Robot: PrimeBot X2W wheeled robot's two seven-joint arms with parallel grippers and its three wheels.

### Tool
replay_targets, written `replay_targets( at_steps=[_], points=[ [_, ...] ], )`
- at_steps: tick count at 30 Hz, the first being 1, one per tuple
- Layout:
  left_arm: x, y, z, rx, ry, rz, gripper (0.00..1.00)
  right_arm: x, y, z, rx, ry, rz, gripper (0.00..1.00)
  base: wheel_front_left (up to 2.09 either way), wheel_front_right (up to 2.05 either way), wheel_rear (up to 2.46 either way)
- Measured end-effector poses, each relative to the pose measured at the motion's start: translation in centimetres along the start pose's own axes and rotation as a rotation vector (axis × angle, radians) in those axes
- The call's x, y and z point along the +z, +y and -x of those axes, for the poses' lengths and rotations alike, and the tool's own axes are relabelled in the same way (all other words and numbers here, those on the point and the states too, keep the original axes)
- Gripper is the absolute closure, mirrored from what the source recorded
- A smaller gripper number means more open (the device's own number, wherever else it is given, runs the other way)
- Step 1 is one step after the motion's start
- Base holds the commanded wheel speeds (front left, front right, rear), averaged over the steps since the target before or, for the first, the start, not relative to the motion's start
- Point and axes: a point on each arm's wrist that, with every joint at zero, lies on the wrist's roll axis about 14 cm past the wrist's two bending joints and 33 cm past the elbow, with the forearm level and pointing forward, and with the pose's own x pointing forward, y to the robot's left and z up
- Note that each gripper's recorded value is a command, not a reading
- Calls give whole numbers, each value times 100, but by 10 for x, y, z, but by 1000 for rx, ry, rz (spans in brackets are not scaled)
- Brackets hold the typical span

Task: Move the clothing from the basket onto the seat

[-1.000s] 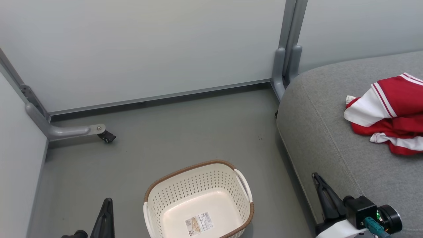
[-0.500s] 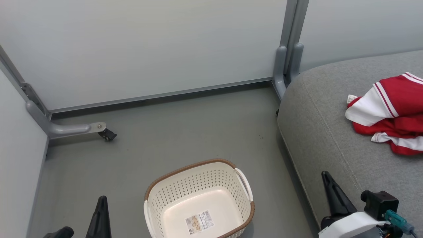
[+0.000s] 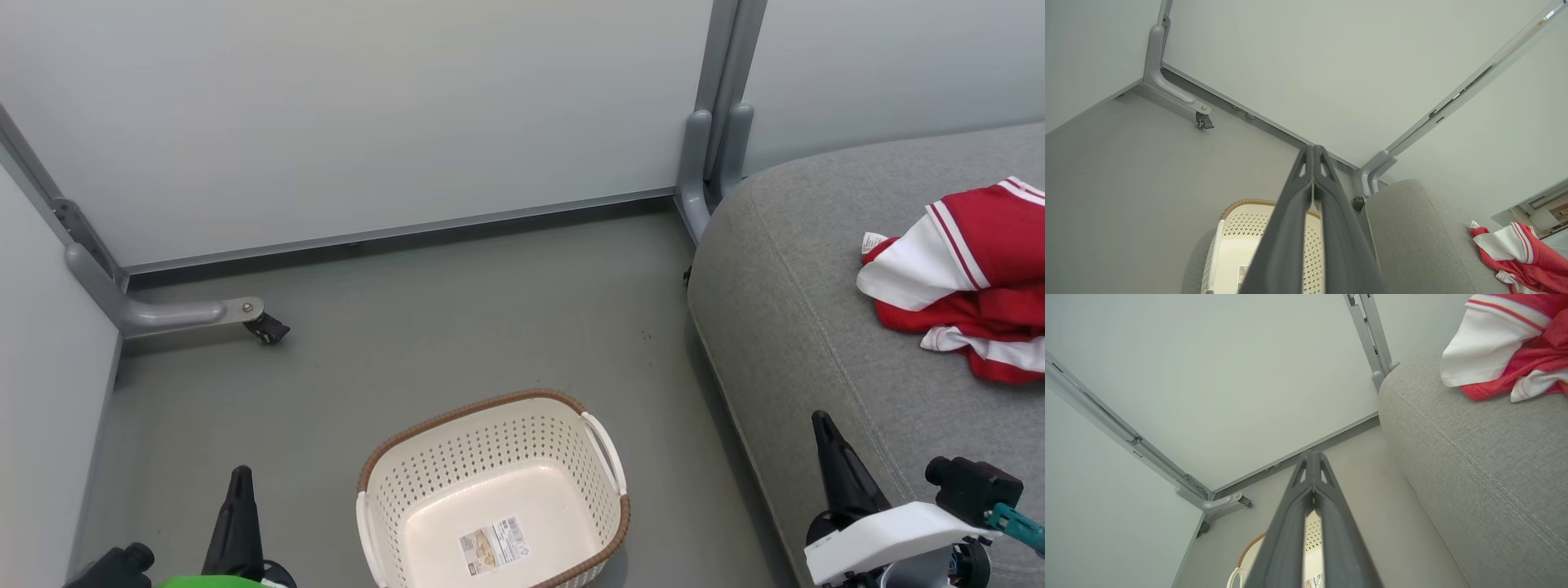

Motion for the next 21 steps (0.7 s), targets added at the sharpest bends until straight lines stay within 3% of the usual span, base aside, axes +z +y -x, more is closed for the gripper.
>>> replay_targets(
  at_steps=[21],
  points=[
    [9,2,-15,19,-3,270,100,4,-10,-11,-47,2,-312,100,0,0,0]
  ],
)
